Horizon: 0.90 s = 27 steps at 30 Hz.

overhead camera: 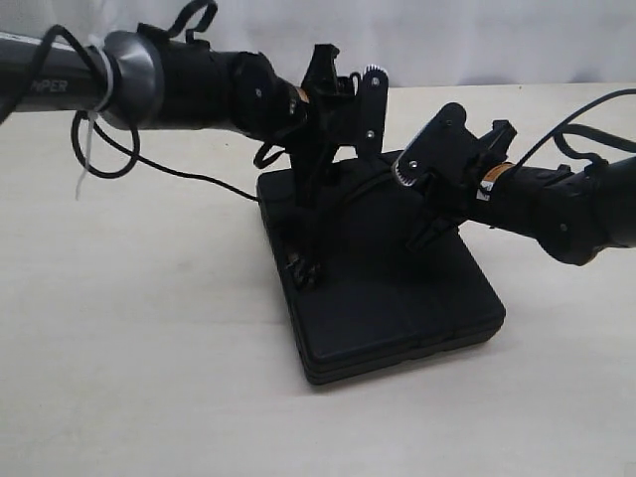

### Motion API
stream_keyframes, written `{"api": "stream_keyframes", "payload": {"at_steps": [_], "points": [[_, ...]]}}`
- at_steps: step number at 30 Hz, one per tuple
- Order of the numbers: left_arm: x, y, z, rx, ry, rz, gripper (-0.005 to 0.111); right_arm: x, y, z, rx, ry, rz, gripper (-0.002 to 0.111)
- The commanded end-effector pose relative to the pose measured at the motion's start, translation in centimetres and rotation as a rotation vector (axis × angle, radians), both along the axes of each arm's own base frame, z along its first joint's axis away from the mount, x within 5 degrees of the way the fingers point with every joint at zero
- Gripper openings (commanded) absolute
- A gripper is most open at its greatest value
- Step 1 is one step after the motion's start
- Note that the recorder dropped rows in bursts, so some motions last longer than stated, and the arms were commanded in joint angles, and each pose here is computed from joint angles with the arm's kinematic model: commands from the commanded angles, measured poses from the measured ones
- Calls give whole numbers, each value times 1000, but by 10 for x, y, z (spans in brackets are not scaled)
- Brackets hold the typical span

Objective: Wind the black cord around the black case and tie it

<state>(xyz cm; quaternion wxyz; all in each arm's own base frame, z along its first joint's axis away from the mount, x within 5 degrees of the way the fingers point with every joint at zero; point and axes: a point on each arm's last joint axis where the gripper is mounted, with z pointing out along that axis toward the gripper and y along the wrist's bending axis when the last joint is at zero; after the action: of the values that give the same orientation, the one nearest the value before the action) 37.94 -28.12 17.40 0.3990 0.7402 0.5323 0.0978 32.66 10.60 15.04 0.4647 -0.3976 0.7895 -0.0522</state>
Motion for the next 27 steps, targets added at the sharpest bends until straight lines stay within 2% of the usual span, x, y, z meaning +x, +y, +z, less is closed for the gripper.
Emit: {"api": "stream_keyframes", "payload": {"at_steps": [1,4,11,18,20,22,25,27], "points": [[8,-5,-16,42,-127,-39,64,0,1,4,2,-21,11,4],[13,-11,-17,-8,-218,-8,53,0,1,4,5,-20,9,4],[10,-16,-21,-12,-220,-14,1,0,1,4,5,-20,9,4],[16,-16,-13,-76,-306,31,0,0,1,4,-1,-21,13,6],[18,-16,-6,-129,-332,81,0,-1,1,6,-4,-22,13,12],[19,-14,2,-172,-349,123,0,-2,0,9,-23,-20,22,23],[19,-14,7,-185,-369,129,0,-5,-1,12,-46,1,26,41],[19,-14,8,-183,-361,125,0,-8,-3,15,-67,20,29,49]]}}
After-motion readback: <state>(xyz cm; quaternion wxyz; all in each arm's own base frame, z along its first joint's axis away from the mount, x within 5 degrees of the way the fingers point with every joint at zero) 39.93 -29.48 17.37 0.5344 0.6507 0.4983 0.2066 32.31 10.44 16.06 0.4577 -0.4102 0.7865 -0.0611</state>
